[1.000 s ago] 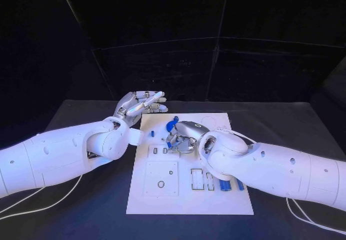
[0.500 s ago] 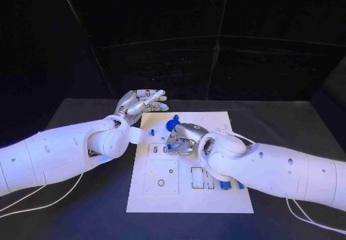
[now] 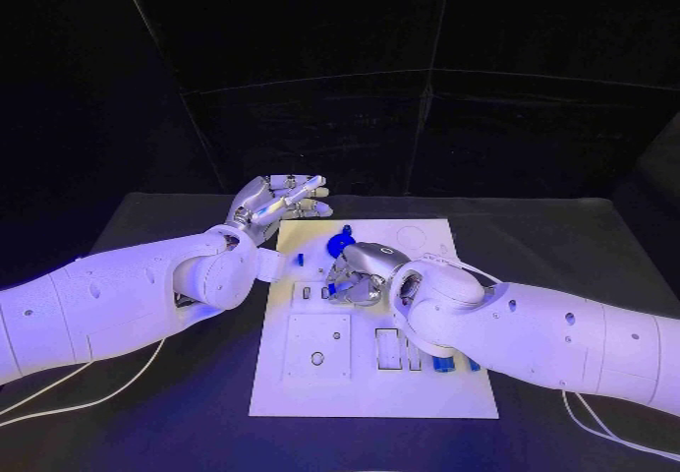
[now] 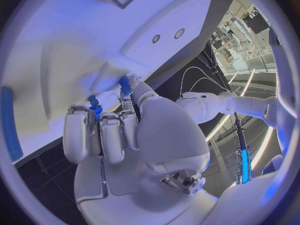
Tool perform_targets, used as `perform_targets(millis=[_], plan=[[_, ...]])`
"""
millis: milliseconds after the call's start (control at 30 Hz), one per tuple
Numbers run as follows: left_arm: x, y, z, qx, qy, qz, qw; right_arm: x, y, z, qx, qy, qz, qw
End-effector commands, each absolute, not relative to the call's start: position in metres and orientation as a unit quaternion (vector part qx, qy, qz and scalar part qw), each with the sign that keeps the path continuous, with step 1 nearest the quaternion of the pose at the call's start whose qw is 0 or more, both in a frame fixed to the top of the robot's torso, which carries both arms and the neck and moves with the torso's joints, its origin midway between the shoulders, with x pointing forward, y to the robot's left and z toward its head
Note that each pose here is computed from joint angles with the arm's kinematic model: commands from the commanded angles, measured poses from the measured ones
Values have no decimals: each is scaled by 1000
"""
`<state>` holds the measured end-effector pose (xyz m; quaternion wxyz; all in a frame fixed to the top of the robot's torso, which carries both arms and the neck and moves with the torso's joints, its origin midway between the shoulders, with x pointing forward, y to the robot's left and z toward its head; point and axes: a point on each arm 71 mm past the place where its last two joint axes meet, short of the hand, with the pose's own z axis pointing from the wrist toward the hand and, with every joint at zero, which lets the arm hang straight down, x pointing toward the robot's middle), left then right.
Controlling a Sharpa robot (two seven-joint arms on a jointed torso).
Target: Assemble the parts on the task board
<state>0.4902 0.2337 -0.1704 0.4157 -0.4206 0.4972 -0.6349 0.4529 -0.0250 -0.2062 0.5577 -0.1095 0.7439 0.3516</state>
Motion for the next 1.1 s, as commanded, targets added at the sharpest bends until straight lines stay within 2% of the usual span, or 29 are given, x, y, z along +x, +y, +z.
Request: perform_targets(millis=[33,1100], plan=[[490,232,-168,-415,494,-642,414,452,-28,-214,-116,759,336,545],[491,233,-169,-416,495,-641,414,452,-29,-217,-135,767,306,547]])
